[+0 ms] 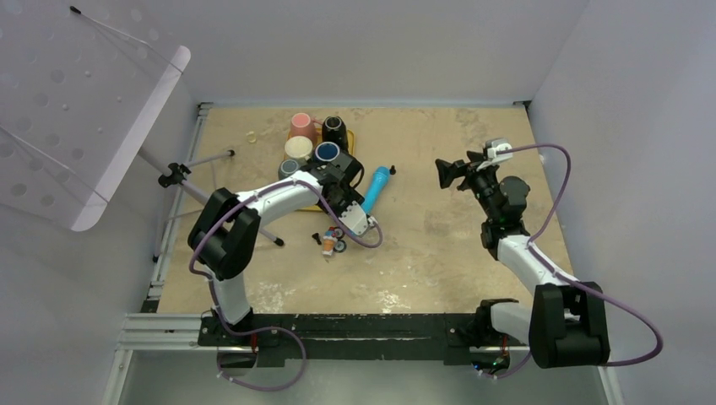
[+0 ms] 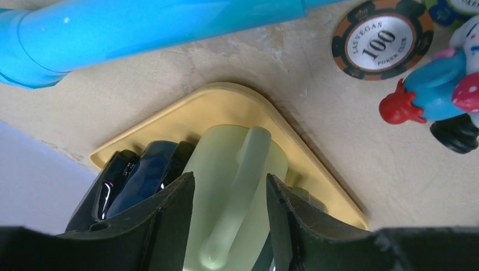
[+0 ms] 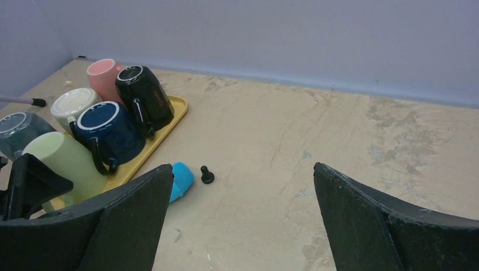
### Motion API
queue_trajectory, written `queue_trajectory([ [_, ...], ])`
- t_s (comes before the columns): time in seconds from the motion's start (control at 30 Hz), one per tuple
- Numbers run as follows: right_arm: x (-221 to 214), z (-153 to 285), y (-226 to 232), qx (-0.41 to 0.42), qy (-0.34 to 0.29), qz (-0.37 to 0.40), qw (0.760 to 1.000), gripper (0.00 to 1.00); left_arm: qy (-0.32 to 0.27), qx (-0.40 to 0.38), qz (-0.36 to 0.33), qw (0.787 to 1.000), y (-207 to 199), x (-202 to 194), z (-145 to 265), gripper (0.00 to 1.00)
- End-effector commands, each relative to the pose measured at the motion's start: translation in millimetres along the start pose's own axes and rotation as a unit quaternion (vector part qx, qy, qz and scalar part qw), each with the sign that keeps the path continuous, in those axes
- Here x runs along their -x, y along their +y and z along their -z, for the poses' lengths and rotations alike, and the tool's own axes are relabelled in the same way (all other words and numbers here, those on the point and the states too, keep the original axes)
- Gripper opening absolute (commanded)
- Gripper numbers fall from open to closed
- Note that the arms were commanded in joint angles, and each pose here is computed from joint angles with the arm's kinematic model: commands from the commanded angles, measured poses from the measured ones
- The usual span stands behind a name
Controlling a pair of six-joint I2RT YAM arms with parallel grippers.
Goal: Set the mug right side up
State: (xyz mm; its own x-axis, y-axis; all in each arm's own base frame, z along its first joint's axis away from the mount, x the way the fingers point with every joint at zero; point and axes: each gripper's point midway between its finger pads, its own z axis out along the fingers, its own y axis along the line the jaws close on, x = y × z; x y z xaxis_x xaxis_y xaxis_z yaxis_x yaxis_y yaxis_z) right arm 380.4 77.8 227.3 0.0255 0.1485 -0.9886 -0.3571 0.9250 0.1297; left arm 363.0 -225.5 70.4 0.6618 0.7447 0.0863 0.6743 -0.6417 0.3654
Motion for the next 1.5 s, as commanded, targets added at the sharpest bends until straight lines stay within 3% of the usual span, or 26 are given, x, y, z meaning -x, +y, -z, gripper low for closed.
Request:
queue_trajectory([
  [0.0, 19, -6, 8, 0.022, -0.028, 0.004, 0.999, 0.98, 0.037, 0.007, -0.035, 0.999, 13, -15, 8, 0.54],
  [0.1, 19, -6, 9, 0.023, -0.028, 0.004, 0.999, 0.98, 0.058, 0.01, -0.039, 0.998, 17, -23, 5, 0.52],
  [0.17, 19, -5, 9, 0.024, -0.029, 0.002, 0.999, 0.98, 0.066, 0.014, -0.036, 0.997, 22, -28, 2, 0.44],
  [0.27, 21, -4, 11, 0.025, -0.031, 0.0, 0.999, 0.98, 0.07, 0.011, -0.016, 0.997, 24, -30, 1, 0.24],
  [0.33, 23, -3, 11, 0.025, -0.031, -0.004, 0.999, 0.98, 0.065, 0.017, -0.008, 0.998, 26, -28, 4, 0.0],
  [0.47, 26, -1, 10, 0.015, -0.021, -0.017, 1.0, 0.98, 0.033, 0.088, 0.03, 0.995, 54, -20, 30, 0.0],
  [0.6, 32, 0, 14, 0.016, -0.003, -0.03, 0.999, 0.98, -0.024, 0.164, 0.129, 0.978, 92, -10, 86, 0.0],
  [0.7, 43, 4, 23, 0.032, 0.002, -0.035, 0.999, 0.98, -0.109, 0.186, 0.255, 0.943, 109, 4, 138, 0.0],
  [0.83, 52, 7, 49, 0.075, 0.007, -0.04, 0.996, 0.98, -0.231, 0.211, 0.376, 0.872, 126, 16, 202, 0.0],
  [0.93, 61, 11, 103, 0.176, 0.0, -0.026, 0.984, 0.98, -0.3, 0.212, 0.448, 0.815, 132, 12, 233, 0.0],
  [1.07, 82, 28, 169, 0.315, -0.024, -0.041, 0.948, 0.98, -0.398, 0.177, 0.51, 0.742, 128, 20, 267, 0.0],
  [1.3, 99, 25, 218, 0.392, -0.038, -0.127, 0.91, 0.97, -0.468, 0.145, 0.521, 0.699, 121, 45, 301, 0.0],
  [1.47, 95, 17, 255, 0.447, -0.013, -0.156, 0.881, 0.89, -0.487, 0.135, 0.521, 0.688, 121, 51, 309, 0.0],
])
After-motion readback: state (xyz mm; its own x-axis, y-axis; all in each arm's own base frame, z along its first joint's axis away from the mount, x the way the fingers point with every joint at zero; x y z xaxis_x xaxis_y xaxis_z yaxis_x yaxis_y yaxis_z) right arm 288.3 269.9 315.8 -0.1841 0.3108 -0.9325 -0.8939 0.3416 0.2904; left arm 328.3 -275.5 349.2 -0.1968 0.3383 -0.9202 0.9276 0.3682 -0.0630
